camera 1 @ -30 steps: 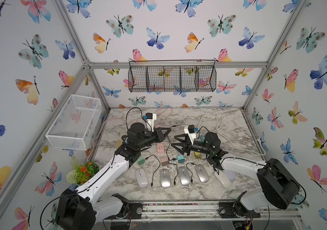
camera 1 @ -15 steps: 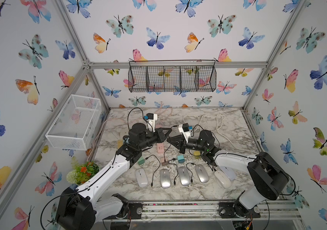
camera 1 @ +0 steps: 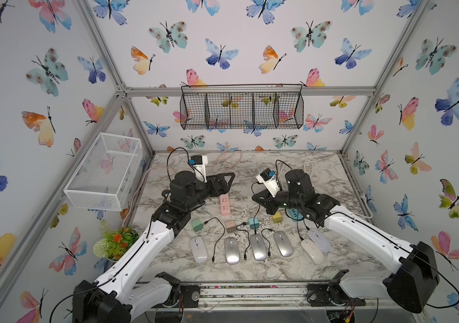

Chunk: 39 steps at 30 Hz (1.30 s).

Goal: Unplug the wireless mouse
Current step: Place the power cord at the center of the board.

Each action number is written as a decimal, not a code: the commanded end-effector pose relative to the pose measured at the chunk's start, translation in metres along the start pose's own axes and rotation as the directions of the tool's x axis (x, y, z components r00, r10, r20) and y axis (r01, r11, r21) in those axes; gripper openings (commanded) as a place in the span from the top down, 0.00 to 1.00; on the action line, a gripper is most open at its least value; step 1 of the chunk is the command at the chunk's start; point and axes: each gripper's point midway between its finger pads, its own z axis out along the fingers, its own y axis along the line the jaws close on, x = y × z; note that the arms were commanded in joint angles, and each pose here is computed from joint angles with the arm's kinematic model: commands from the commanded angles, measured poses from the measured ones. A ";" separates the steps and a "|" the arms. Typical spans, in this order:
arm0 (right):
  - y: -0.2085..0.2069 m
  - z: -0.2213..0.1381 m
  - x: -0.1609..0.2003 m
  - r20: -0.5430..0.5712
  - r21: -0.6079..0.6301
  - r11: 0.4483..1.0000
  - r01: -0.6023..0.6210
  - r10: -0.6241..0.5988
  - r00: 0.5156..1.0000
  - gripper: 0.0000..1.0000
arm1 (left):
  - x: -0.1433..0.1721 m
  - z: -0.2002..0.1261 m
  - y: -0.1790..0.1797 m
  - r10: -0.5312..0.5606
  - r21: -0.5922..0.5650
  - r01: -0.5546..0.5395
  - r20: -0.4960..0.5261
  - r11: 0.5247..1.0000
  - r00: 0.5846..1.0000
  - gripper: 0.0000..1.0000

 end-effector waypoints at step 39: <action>-0.124 -0.006 0.178 -0.683 0.386 0.922 -0.044 0.317 0.658 0.66 | 0.028 0.001 0.039 -0.022 -0.101 0.013 -0.090 0.995 0.996 0.06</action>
